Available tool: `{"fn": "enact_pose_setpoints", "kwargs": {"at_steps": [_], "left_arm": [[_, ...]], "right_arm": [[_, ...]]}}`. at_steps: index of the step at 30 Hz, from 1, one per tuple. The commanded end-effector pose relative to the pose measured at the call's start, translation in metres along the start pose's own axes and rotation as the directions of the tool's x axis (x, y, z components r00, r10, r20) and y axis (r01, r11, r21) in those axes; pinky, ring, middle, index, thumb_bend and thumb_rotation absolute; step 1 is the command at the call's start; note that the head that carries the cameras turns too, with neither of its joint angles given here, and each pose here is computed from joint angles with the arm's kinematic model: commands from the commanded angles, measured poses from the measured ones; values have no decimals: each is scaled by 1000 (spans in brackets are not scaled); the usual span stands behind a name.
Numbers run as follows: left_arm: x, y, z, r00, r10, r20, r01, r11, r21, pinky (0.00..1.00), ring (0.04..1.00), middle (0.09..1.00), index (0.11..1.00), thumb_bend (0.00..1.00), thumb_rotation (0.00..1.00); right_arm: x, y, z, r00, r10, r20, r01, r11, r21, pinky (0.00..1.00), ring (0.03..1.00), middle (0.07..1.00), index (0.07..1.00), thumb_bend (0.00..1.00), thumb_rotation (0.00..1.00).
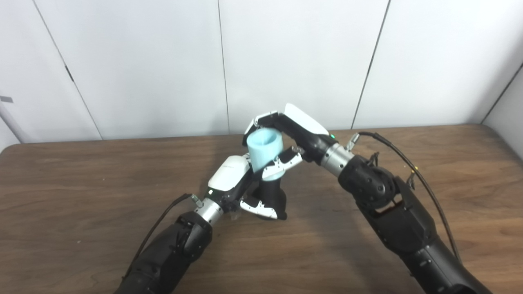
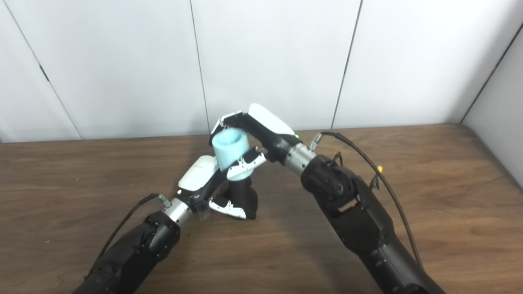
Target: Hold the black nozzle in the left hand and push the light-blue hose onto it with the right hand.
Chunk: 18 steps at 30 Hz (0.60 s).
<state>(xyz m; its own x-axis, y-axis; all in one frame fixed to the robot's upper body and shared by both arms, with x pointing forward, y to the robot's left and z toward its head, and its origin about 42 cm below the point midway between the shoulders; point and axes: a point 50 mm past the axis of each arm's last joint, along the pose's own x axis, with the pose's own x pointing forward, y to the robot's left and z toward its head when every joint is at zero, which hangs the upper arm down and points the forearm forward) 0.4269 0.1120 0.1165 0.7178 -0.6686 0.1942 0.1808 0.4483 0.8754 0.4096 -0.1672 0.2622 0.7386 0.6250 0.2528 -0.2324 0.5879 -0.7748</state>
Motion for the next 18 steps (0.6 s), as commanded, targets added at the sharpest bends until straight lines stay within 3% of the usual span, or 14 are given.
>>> {"fn": "enact_pose_setpoints", "kwargs": {"at_steps": [1, 6, 12, 18], "left_arm": [[-67, -72, -11, 973, -169, -156, 156, 983, -97, 889, 667, 477, 492, 526, 0], [-67, -71, -12, 973, -165, -164, 150, 984, -100, 881, 667, 484, 484, 526, 0], [-65, -70, -11, 971, -168, -172, 152, 983, -101, 890, 673, 488, 483, 526, 0], [-66, -70, -11, 970, -164, -180, 148, 984, -99, 891, 669, 487, 483, 526, 0]], "right_arm": [[-18, 4, -10, 1000, 14, 5, -14, 999, -46, 317, 408, 491, 505, 517, 0], [-39, 18, -19, 994, -94, 49, 98, 991, -87, 351, 420, 503, 499, 509, 0], [-56, 35, -30, 968, -240, 72, 246, 965, -93, 367, 428, 512, 495, 501, 0], [-63, 45, -32, 948, -309, 73, 315, 945, -94, 367, 421, 514, 511, 499, 0]]}}
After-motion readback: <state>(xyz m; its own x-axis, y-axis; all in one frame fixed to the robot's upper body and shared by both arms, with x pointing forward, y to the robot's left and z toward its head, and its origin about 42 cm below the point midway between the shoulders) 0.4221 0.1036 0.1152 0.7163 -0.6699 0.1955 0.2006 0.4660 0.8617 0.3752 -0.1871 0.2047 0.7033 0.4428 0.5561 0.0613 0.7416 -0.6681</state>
